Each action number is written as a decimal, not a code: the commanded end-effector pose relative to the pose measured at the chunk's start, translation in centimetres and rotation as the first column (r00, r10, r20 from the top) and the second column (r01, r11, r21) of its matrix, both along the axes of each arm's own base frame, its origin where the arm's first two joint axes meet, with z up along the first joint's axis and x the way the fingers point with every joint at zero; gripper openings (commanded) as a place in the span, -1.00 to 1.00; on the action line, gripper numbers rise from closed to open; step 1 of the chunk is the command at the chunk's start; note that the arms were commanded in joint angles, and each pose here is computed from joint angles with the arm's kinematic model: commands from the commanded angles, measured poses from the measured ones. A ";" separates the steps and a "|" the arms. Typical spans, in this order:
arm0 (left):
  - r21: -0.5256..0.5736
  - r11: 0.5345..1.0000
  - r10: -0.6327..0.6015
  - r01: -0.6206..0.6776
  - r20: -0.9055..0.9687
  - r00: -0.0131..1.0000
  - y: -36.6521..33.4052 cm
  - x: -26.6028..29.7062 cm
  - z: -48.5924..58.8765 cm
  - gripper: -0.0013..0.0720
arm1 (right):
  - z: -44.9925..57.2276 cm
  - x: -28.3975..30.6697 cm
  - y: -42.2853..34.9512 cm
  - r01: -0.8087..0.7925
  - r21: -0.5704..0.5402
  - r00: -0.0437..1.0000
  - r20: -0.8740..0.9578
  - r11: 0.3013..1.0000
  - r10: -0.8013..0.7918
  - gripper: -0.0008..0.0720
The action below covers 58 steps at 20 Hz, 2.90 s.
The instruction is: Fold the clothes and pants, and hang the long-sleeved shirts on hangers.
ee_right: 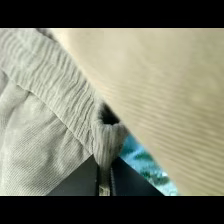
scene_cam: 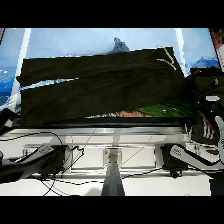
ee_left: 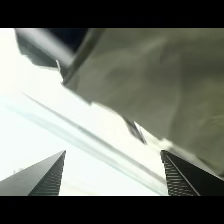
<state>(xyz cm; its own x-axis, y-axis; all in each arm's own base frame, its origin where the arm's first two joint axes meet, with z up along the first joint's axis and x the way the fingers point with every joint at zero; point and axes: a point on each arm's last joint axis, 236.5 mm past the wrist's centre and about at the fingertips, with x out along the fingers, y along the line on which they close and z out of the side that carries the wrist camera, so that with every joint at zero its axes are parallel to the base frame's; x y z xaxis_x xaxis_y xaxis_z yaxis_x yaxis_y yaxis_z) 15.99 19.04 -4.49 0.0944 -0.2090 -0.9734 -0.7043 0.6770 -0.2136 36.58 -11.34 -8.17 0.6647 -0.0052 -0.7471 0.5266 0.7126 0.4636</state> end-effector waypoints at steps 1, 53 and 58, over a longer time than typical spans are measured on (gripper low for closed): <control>-0.051 0.993 0.105 -0.106 -0.017 0.994 -0.6 -3.0 -2.4 0.95 | 0.3 0.4 -0.5 -0.029 -0.062 1.000 0.003 0.998 0.029 -0.90; 0.381 0.913 -0.150 -0.146 0.647 0.747 3.2 25.0 10.3 -0.90 | 17.2 -11.1 -4.2 0.025 -0.354 0.998 -0.047 0.935 -0.045 -0.91; 0.267 0.960 -0.114 -0.083 0.645 0.755 -0.2 33.6 6.6 -0.89 | 13.9 -2.6 -4.7 0.072 -0.203 0.995 0.087 0.976 -0.056 -0.91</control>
<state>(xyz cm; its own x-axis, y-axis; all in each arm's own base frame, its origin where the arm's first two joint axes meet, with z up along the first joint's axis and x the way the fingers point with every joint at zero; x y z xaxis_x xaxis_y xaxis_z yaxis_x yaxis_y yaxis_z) 45.14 21.05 3.97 0.7243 0.1012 -0.6820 -0.4643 0.8029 -0.3739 29.35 -16.05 7.07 0.6517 -0.2456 -0.7176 0.5558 0.7984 0.2315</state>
